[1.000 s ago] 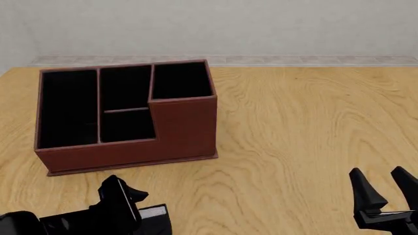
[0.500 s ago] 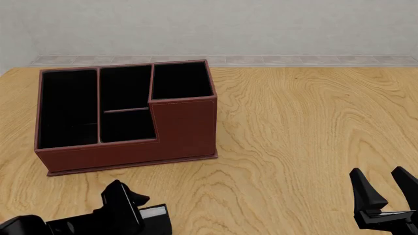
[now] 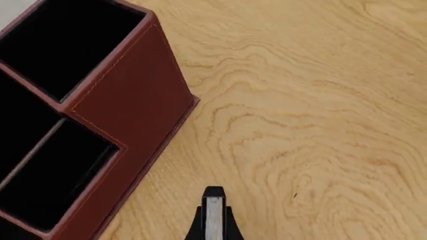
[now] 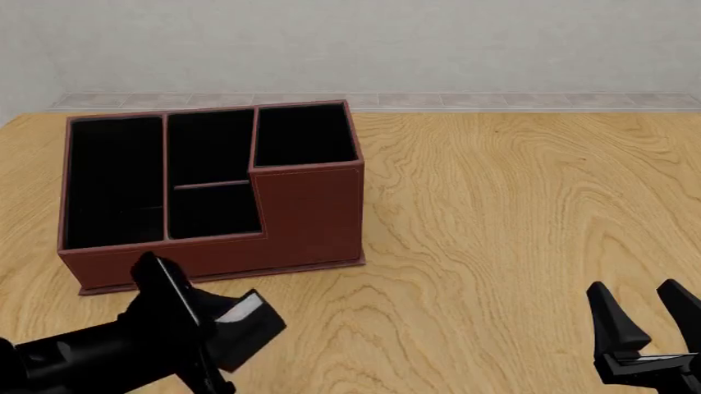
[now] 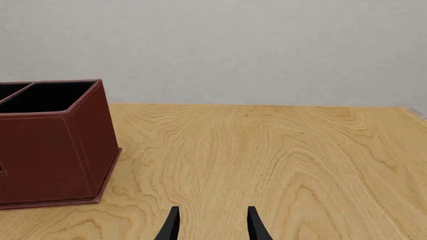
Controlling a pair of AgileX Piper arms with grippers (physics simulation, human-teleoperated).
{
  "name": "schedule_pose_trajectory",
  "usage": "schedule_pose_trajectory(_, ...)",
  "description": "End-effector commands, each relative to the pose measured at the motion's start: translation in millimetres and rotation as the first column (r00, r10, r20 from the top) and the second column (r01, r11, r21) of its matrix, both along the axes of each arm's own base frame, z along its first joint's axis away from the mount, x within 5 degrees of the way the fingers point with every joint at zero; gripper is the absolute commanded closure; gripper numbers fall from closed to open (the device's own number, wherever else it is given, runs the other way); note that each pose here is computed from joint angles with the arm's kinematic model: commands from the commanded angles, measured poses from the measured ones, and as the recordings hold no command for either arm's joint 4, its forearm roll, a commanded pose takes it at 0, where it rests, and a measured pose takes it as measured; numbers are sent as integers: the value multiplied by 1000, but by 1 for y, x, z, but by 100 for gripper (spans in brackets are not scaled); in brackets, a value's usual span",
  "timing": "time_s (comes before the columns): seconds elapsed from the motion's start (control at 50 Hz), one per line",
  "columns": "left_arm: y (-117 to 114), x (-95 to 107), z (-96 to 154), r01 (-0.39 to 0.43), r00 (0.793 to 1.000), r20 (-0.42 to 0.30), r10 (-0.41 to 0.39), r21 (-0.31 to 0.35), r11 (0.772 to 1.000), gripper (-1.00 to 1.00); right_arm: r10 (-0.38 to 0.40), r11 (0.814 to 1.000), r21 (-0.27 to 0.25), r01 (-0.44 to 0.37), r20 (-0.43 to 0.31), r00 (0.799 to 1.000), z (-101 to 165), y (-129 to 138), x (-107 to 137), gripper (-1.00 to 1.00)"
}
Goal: Pick up the book and place it in the left compartment of the caddy.
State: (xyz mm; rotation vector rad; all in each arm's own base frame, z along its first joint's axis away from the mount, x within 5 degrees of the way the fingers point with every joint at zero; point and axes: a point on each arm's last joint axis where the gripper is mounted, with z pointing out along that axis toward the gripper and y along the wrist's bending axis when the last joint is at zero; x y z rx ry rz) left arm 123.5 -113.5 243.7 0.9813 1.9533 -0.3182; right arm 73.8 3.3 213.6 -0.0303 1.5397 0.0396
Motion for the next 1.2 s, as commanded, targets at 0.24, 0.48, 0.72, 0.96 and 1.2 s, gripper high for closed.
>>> schedule_pose_trajectory(0.24,18,-6,78,-83,989,104,104,-191,978,100,0,1000,8,0,-4,1000,0,0,1,-100)
schedule_pose_trajectory(0.48,27,-14,104,-83,979,161,121,-222,972,100,1,1000,10,-1,-8,1000,0,0,2,-100)
schedule_pose_trajectory(0.72,46,3,140,-225,929,232,287,-259,939,100,-4,1000,7,4,-6,1000,0,0,2,-100)
schedule_pose_trajectory(0.96,59,24,147,-337,885,263,385,-210,918,100,-7,1000,13,7,-4,1000,0,0,2,-100)
schedule_pose_trajectory(1.2,67,34,156,-403,856,253,451,-220,889,100,-9,1000,17,9,-3,1000,0,-1,1,-100)
